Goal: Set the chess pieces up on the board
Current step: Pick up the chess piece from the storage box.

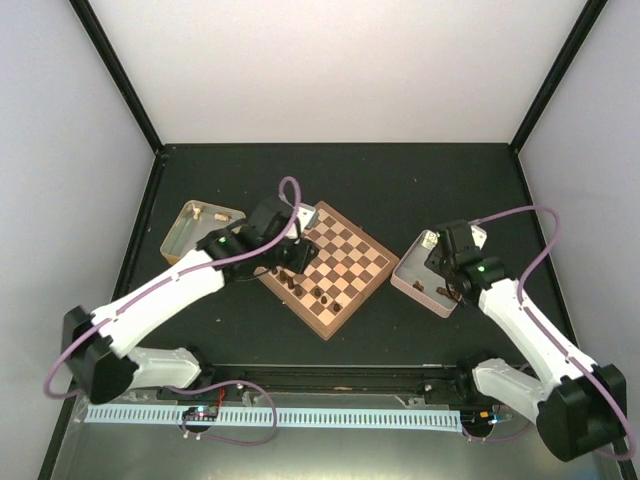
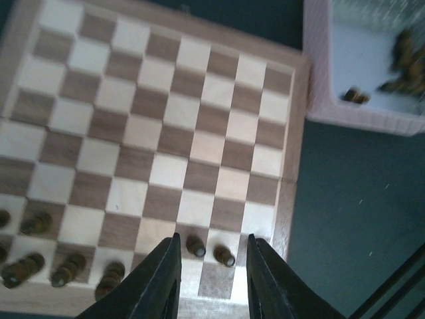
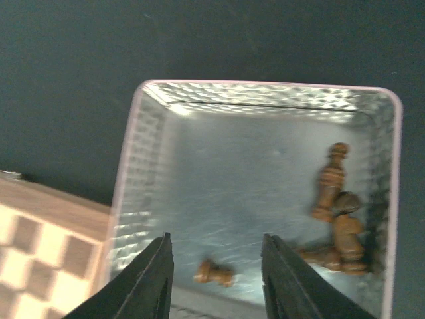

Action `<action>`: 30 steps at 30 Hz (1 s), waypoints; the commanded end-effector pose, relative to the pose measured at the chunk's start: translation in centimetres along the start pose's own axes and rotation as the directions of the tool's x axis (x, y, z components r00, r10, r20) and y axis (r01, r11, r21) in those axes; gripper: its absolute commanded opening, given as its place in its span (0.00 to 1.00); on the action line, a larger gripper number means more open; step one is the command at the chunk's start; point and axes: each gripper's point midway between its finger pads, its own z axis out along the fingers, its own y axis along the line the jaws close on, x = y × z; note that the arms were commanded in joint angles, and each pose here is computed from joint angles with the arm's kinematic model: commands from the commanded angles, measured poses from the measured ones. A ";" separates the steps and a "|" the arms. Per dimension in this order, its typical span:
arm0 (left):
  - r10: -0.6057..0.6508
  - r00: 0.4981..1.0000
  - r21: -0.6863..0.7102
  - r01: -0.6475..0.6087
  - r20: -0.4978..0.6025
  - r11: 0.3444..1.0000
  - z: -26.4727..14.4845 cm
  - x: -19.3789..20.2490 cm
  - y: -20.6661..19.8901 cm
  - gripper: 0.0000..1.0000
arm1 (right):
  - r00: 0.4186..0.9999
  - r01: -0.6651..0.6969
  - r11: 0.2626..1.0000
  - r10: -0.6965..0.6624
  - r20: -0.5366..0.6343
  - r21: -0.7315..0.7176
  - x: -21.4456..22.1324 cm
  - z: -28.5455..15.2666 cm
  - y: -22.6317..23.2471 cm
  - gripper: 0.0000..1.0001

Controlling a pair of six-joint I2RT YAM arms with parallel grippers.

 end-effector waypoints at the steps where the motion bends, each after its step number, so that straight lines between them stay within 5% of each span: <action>1: 0.027 0.973 -0.027 -0.022 0.231 0.999 -4.2 -3.2 0.5 0.32 | 0.996 0.088 0.974 -0.084 -0.029 0.210 0.1 1.5 -4.1 0.35; 7: 0.061 0.922 -0.020 -0.058 0.383 0.998 -7.5 -4.0 0.5 0.40 | 0.993 0.100 0.943 -0.073 -0.098 0.317 0.3 4.3 -5.8 0.34; 17: 0.059 0.930 -0.022 -0.054 0.364 0.998 -7.1 -3.3 0.8 0.41 | 0.992 0.104 0.847 -0.052 -0.113 0.521 0.7 7.5 -9.0 0.43; 30: 0.058 0.932 -0.028 -0.051 0.358 0.998 -6.9 -3.1 1.0 0.41 | 0.982 0.096 0.912 -0.022 -0.185 0.399 2.0 10.5 -7.2 0.35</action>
